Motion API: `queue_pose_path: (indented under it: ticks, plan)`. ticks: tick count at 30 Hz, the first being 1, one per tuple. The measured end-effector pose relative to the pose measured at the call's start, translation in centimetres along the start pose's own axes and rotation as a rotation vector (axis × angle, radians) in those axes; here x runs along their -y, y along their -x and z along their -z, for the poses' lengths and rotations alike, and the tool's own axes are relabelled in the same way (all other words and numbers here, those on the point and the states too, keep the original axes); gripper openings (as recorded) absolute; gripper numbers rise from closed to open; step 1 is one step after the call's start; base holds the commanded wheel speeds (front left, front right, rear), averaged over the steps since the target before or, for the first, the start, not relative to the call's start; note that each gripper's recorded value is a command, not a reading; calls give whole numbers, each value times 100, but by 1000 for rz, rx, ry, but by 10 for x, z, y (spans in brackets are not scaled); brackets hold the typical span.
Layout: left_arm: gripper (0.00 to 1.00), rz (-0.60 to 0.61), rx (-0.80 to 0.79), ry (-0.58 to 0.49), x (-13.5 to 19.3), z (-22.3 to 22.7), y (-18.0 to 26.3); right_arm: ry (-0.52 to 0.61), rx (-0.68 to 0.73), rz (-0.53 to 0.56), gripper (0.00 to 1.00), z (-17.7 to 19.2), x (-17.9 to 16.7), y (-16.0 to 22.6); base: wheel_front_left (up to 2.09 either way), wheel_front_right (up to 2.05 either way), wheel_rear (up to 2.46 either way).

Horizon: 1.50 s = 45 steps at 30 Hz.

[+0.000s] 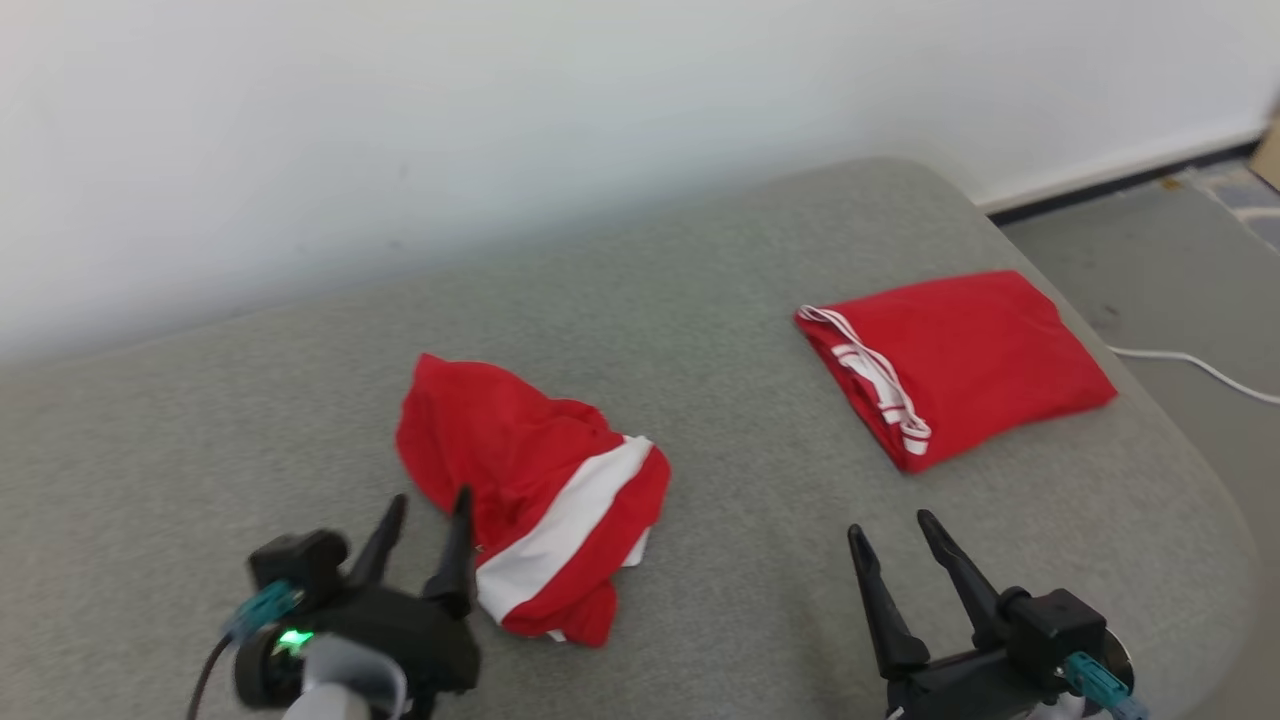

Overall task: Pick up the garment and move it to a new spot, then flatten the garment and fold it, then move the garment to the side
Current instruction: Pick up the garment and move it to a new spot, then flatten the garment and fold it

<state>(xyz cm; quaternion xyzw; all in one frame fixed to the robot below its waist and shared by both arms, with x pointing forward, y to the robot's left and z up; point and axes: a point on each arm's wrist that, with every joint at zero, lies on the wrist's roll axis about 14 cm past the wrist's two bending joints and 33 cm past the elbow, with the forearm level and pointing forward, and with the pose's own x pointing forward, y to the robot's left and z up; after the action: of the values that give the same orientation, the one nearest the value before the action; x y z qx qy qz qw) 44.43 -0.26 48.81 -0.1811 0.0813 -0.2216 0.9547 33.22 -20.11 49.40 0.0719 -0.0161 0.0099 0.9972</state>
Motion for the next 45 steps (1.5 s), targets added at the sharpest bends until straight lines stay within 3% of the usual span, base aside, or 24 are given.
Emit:
queue_pose_path:
  ticks: [5, 15, 23, 45]
  plan:
    - [100, -151, 185, -39, -50, -40, 49, -1, 26, -31, 100, -6, -10, -3, 0, 0, 0]
    - [100, -298, 326, -198, -80, -72, 128, -5, 40, -54, 100, -8, -19, -1, 0, 0, 0]
    - [100, -406, 342, -231, -94, -67, 178, -7, 32, -66, 100, -4, -24, -1, 0, 0, 0]
    - [100, -418, 309, -231, -99, -55, 181, -15, 14, -98, 100, 1, -37, -11, 0, 0, 0]
